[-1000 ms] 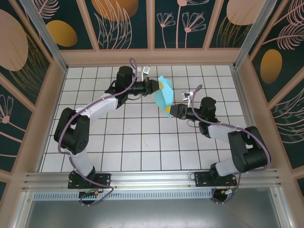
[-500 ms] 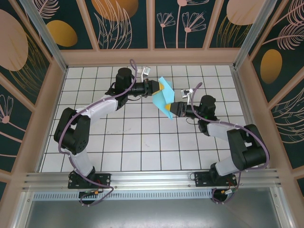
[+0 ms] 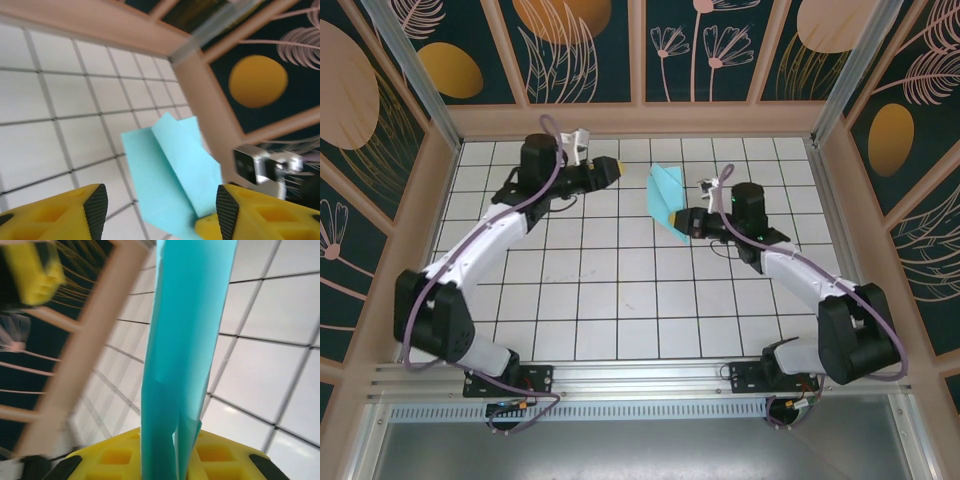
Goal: Fold a paper plane with a square sheet of paper (fold left side to right side)
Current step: Turn over the paper at the center of the table, then fold the wing for the fifth time at the center of the table.
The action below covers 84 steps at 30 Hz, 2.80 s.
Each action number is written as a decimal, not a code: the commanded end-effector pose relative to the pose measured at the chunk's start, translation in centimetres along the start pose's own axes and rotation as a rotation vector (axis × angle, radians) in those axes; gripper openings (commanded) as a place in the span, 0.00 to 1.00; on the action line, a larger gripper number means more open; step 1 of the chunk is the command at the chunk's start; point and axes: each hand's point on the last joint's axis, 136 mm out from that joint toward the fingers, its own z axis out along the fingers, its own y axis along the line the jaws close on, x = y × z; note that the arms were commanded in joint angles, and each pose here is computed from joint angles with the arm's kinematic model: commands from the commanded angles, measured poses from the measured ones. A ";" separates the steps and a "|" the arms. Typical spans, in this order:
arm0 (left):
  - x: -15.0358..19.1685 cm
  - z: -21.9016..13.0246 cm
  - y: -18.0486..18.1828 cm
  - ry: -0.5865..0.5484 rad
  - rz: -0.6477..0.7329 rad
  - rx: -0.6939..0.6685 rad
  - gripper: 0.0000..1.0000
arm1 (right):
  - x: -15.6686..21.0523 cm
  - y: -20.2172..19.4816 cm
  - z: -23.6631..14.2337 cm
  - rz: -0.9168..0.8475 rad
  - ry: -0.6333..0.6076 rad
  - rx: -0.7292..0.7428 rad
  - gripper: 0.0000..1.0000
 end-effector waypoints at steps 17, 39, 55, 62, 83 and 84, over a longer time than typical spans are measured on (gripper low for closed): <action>-1.4 -14.3 5.9 -0.455 0.106 -0.562 0.76 | 4.7 -4.7 3.2 -0.866 0.443 1.369 0.18; -0.3 -12.8 6.0 -0.397 0.106 -0.517 0.79 | 13.2 -4.9 8.6 -0.883 0.675 1.112 0.59; 7.5 -1.8 6.0 0.021 -0.052 -0.153 0.84 | 4.2 1.6 -0.4 -0.375 0.154 0.572 0.99; 13.2 4.0 7.2 0.200 -0.138 -0.087 0.81 | -0.6 0.9 -3.7 -0.162 -0.136 0.241 0.99; 18.9 11.8 9.9 0.399 -0.251 0.014 0.15 | 4.7 -8.9 -0.6 0.087 0.039 -0.025 0.75; 18.9 11.6 9.5 0.399 -0.246 0.034 0.13 | 4.6 -9.1 -0.1 0.085 0.045 -0.040 0.74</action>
